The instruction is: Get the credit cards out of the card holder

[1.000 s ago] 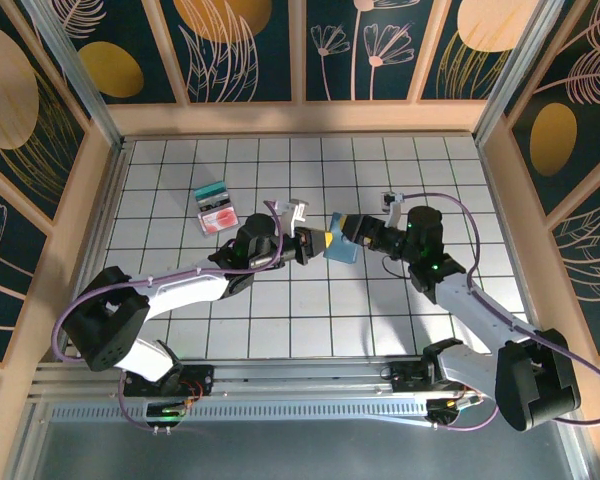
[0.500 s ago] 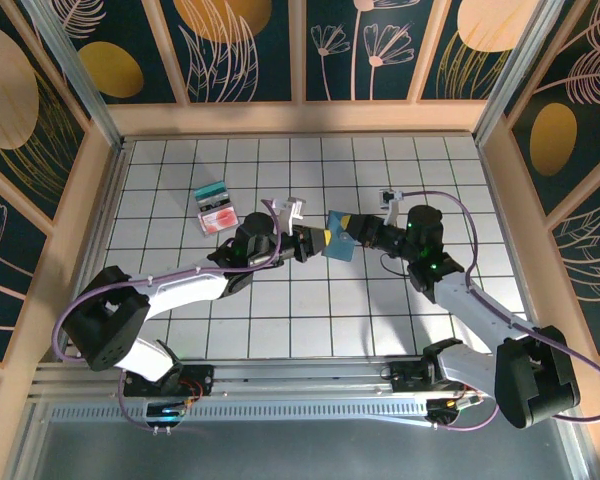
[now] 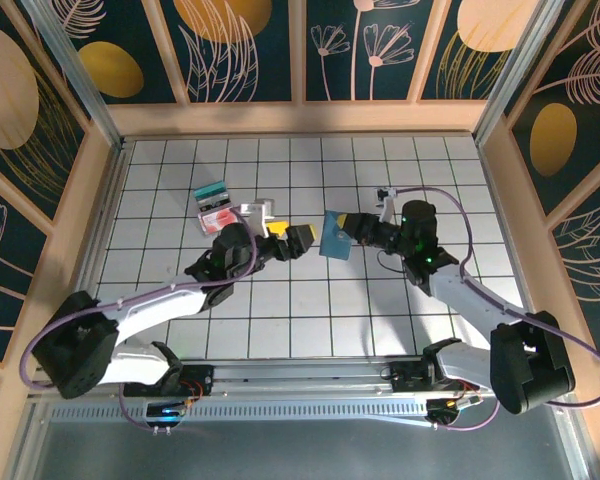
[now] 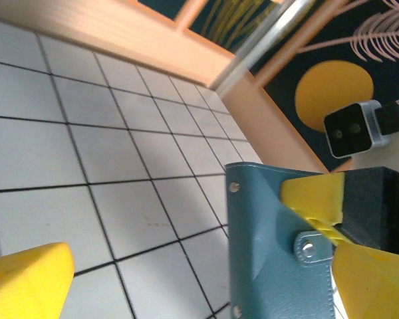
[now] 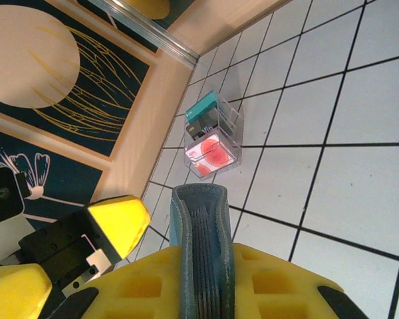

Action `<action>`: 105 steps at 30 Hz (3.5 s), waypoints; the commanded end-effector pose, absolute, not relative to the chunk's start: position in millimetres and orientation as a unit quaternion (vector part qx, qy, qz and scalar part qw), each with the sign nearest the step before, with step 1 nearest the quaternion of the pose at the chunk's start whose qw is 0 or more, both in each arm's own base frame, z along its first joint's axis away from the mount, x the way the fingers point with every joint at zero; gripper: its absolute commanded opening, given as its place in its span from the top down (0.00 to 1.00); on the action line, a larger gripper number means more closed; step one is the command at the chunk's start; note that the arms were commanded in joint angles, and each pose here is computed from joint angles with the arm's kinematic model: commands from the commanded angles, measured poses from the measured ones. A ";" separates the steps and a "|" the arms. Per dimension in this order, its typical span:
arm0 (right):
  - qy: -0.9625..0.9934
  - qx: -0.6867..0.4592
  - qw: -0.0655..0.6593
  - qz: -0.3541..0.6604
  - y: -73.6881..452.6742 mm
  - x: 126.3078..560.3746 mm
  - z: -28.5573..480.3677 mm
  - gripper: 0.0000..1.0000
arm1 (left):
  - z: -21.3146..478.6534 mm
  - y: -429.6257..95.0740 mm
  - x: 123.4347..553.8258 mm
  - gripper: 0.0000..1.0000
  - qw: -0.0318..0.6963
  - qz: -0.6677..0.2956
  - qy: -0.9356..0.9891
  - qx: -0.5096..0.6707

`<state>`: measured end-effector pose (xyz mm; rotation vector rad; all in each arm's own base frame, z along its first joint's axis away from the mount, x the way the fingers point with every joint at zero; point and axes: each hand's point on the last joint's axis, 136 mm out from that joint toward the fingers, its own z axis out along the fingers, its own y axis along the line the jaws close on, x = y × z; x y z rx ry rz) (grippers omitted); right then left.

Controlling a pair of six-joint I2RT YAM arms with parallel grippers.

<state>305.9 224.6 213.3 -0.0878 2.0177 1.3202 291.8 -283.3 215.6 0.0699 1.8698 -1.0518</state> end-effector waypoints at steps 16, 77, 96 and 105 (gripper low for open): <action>0.734 -0.133 0.371 0.553 245.4 325.3 270.6 1.00 | 238.4 -287.5 270.3 0.01 0.504 -0.454 0.706 0.201; 0.732 -0.173 0.405 0.520 241.3 310.2 303.8 0.64 | 260.7 -333.7 271.5 1.00 0.433 -0.553 0.669 0.244; 0.836 0.015 0.465 0.290 193.5 318.3 298.2 0.49 | 230.3 -304.7 299.7 1.00 0.477 -0.450 0.733 0.179; 0.872 -0.018 0.409 0.267 242.9 295.9 276.6 0.61 | 226.0 -305.2 313.2 1.00 0.475 -0.427 0.751 0.166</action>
